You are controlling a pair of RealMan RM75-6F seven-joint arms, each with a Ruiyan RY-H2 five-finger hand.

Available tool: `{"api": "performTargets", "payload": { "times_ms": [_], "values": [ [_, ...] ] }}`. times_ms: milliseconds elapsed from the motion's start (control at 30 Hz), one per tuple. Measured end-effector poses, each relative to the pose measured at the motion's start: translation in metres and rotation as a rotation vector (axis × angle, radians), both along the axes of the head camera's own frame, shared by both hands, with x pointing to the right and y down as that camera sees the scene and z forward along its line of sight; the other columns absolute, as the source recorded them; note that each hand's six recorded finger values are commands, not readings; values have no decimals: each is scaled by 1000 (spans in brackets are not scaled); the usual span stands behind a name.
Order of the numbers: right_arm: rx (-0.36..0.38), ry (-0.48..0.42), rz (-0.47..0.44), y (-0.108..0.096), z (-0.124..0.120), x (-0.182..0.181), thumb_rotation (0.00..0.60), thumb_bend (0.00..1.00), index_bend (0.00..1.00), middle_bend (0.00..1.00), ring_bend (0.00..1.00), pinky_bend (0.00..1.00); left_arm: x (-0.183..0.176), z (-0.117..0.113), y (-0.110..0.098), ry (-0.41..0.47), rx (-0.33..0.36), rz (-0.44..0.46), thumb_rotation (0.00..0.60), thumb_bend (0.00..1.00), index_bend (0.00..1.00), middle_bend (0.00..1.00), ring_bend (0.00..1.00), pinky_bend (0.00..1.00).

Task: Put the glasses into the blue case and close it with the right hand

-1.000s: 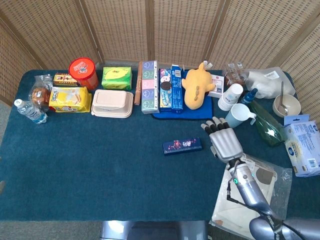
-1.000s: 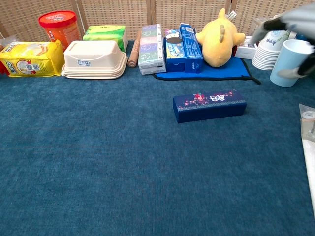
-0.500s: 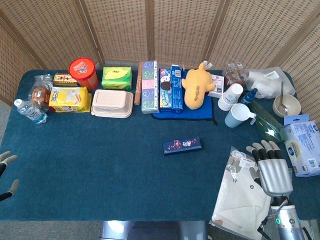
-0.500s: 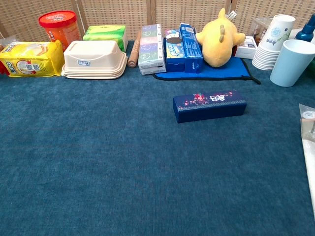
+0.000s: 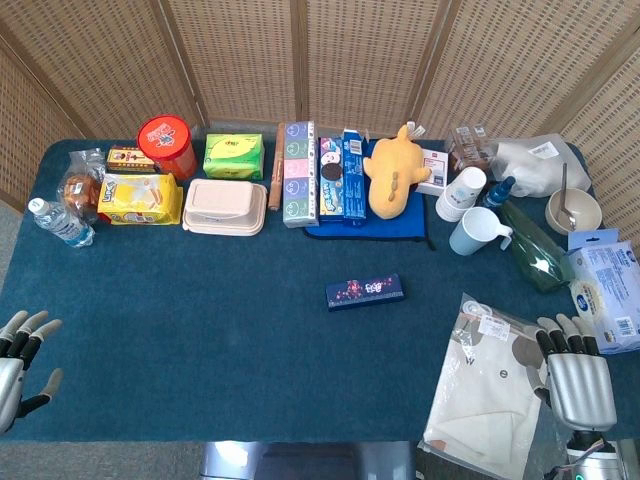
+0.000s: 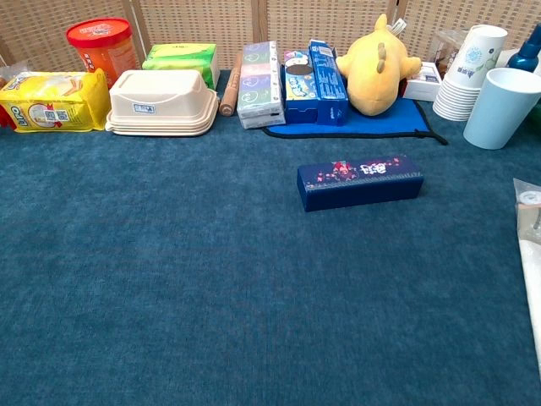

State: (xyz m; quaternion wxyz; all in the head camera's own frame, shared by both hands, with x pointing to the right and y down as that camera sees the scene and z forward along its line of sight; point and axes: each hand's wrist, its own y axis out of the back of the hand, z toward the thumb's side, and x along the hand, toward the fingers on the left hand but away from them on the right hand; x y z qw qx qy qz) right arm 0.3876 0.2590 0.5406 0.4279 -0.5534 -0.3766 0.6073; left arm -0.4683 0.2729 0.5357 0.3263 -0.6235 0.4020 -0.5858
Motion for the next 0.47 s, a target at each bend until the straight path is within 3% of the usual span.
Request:
{"api": "performTargets", "payload": {
  "times_ms": [467],
  "values": [
    [10, -40, 3, -1, 3, 3, 600, 296, 329, 274, 185, 181, 3, -13, -12, -11, 31, 12, 600, 350, 171, 131, 53, 121]
  ]
}}
